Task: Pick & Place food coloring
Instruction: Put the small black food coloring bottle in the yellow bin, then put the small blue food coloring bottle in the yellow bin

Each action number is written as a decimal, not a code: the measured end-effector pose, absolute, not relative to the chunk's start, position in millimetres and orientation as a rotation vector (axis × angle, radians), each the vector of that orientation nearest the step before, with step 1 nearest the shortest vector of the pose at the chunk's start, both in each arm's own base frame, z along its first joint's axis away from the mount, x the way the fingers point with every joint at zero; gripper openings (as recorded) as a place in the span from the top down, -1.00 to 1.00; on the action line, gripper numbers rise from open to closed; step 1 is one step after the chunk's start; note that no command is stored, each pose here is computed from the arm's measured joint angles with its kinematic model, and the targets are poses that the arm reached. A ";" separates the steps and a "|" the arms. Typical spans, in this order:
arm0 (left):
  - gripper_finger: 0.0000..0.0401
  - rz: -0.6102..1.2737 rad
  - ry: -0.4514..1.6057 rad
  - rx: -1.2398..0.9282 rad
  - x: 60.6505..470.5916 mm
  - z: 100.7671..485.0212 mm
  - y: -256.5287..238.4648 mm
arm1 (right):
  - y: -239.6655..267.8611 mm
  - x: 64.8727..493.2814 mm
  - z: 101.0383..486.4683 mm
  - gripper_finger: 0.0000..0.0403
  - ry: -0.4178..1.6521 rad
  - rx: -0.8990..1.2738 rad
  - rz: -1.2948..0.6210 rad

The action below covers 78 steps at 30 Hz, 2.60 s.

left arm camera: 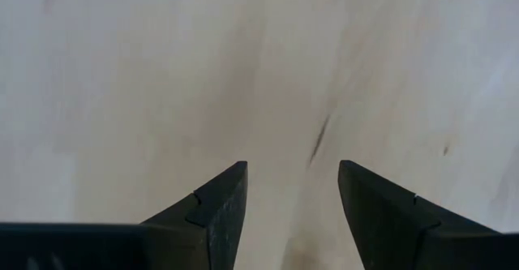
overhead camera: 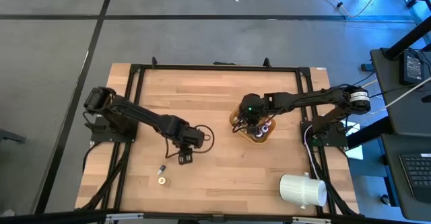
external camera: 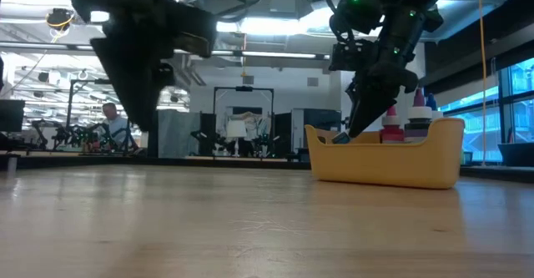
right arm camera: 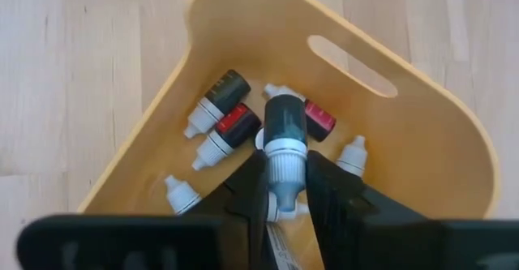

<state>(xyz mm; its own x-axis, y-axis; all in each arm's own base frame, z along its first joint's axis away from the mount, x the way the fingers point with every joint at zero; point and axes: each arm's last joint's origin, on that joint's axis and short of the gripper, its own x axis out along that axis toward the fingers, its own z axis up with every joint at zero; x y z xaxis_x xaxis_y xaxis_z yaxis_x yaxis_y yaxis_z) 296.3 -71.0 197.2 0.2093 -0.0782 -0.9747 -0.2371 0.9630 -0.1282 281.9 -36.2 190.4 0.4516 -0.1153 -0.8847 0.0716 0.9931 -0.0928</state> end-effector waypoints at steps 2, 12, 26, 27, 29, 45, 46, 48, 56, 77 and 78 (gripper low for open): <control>0.07 0.144 1.395 -0.284 287.9 203.4 -68.5 | -36.2 281.9 190.4 0.52 1.096 -0.044 -0.116; 0.08 0.500 1.457 -0.624 259.9 216.7 -86.9 | -36.1 281.8 190.3 0.31 1.096 -0.020 -0.130; 0.08 0.840 1.494 -0.857 238.9 194.2 -143.7 | -35.9 281.7 190.4 0.30 1.096 -0.017 -0.131; 0.08 0.854 1.494 -0.872 238.0 191.5 -145.5 | -35.9 281.7 190.4 0.30 1.096 -0.017 -0.131; 0.08 0.877 1.483 -0.903 235.8 186.2 -148.8 | -35.7 281.7 190.3 0.30 1.096 -0.011 -0.125; 0.08 0.829 1.417 -1.001 220.0 145.4 -158.2 | -34.9 281.8 190.4 0.30 1.093 0.022 -0.112; 0.08 0.827 1.417 -0.997 218.8 143.0 -157.3 | -34.9 281.8 190.4 0.30 1.093 0.022 -0.112; 0.08 0.833 1.420 -0.990 216.6 140.0 -155.4 | -34.9 281.8 190.4 0.30 1.093 0.022 -0.112; 0.35 0.812 1.448 -0.933 211.4 135.2 -151.5 | -34.9 281.8 190.4 0.30 1.093 0.022 -0.112; 0.66 0.649 0.960 -0.486 255.9 174.5 -83.3 | -24.1 299.5 230.7 0.30 0.952 -0.003 -0.021; 0.66 0.623 0.901 -0.444 261.9 178.5 -80.0 | -22.4 298.1 234.2 0.30 0.939 -0.006 -0.017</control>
